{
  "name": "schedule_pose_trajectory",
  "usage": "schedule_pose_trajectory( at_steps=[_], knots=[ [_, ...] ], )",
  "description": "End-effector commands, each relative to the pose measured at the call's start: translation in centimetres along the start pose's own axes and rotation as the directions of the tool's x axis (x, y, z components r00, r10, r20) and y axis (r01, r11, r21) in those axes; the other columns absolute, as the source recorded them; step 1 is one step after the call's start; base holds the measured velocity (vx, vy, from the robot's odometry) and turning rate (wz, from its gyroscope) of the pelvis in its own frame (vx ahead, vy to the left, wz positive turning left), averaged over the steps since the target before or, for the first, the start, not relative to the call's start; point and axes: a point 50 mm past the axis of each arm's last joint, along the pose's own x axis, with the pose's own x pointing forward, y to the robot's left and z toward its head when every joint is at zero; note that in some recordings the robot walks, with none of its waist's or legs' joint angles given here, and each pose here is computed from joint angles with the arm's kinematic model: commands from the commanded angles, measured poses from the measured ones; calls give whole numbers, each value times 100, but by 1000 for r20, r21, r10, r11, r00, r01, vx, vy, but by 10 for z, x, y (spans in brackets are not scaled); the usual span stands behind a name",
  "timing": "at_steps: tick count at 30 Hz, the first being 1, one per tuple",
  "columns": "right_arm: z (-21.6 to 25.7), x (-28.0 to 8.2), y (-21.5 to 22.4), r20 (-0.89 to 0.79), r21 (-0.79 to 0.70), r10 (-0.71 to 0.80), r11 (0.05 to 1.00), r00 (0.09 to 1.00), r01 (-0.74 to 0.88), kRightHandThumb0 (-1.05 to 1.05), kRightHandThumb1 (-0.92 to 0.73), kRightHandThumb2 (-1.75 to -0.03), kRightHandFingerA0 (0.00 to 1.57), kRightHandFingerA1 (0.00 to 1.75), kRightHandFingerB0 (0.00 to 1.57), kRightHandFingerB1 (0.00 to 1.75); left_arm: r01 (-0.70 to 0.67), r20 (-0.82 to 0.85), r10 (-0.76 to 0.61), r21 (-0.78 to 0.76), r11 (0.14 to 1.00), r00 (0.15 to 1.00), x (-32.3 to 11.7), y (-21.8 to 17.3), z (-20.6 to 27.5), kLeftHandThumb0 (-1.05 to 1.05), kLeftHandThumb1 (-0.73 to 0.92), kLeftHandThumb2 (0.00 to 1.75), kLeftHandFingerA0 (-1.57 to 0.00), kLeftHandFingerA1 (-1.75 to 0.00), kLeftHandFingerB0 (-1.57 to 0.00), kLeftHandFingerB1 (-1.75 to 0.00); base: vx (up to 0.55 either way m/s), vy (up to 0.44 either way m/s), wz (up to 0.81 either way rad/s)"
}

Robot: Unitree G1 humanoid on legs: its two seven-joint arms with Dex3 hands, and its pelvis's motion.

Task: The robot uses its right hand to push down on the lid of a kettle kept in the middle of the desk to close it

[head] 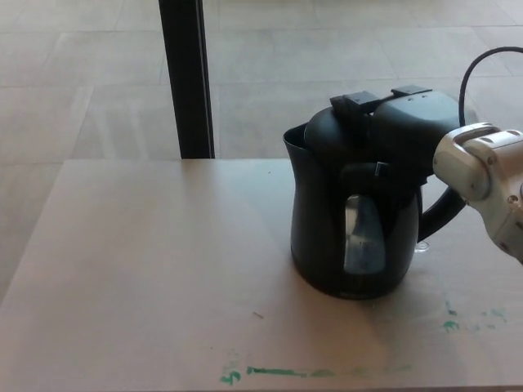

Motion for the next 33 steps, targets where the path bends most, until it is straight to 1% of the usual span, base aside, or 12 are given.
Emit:
schedule_pose_trajectory(
  at_steps=[1, 8, 9, 14, 15, 18, 19, 21, 23, 25, 26, 33],
  knots=[
    [6, -3, 76, -20, -29, 331, 943, 943, -332, -86, -80, -65, 15, 45, 21, 32, -27, 14, 27, -2, 1000, 1000, -3, 8, 10, -72, 68, 61, -49, -46, -33, -35, 0, 0, 0],
    [-15, -2, 35, -60, -16, 247, 968, 967, -248, -84, -80, -65, 14, 42, 20, 30, -18, 12, 18, 21, 1000, 1000, -3, 7, 8, -71, 70, 61, -50, -49, -31, -35, 0, 0, 0],
    [-18, -2, 31, -70, -10, 244, 969, 967, -245, -85, -81, -65, 14, 40, 19, 30, -25, 13, 25, 8, 1000, 1000, -3, 7, 8, -71, 54, 93, -46, -61, -24, -48, 0, 0, 0],
    [-25, -4, 17, -76, 13, 211, 978, 975, -210, -84, -79, -64, 16, 43, 20, 31, -28, 4, 28, -2, 1000, 1000, -4, 9, 4, -70, 55, 91, -44, -58, -26, -48, 0, 0, 0],
    [-26, -4, 15, -75, 11, 208, 978, 975, -208, -86, -80, -65, 15, 44, 20, 32, -26, 2, 26, -4, 1000, 1000, -4, 9, 3, -70, 69, 60, -50, -49, -32, -35, 0, 0, 0],
    [-30, -6, 7, -75, 0, 196, 980, 978, -197, -89, -81, -65, 15, 44, 20, 32, -24, 0, 24, -8, 1000, 1000, -4, 8, 2, -74, 56, 92, -46, -60, -27, -48, 0, 0, 0],
    [-33, -7, 1, -75, 2, 190, 982, 979, -191, -90, -82, -65, 14, 40, 20, 32, -18, 4, 18, 15, 1000, 1000, -4, 8, 2, -71, 70, 61, -50, -52, -32, -36, 0, 0, 0],
    [-34, -7, 0, -61, 3, 179, 984, 982, -180, -91, -83, -64, 16, 41, 21, 32, -20, -1, 20, 16, 1000, 1000, -4, 8, 1, -71, 70, 61, -51, -51, -32, -35, 0, 0, 0],
    [-39, -10, -9, -47, 93, 194, 978, 980, -189, -85, -61, -107, 1, 38, 2, 32, -23, -2, 23, 45, 999, 1000, -5, 8, 1, -72, 57, 95, -43, -58, -22, -47, 0, 0, 0],
    [-43, -10, -15, -64, 147, 227, 965, 972, -216, -104, -67, -108, 0, 1, 0, 10, -16, 0, 16, 31, 999, 1000, -5, 8, 0, -71, 72, 61, -48, -47, -31, -35, 0, 0, 0],
    [-43, -11, -18, -65, 149, 222, 966, 973, -211, -105, -89, -67, 0, 0, 0, 0, -17, -1, 17, 28, 999, 1000, -5, 8, -1, -70, 72, 62, -46, -46, -29, -34, 0, 0, 0],
    [-50, -19, -47, -59, 166, 168, 974, 984, -156, -105, -92, -72, 0, 0, 0, 0, -31, -11, 31, -8, 999, 999, -4, 8, -4, -69, 70, 61, -48, -49, -31, -35, 0, 0, 0]
  ],
)
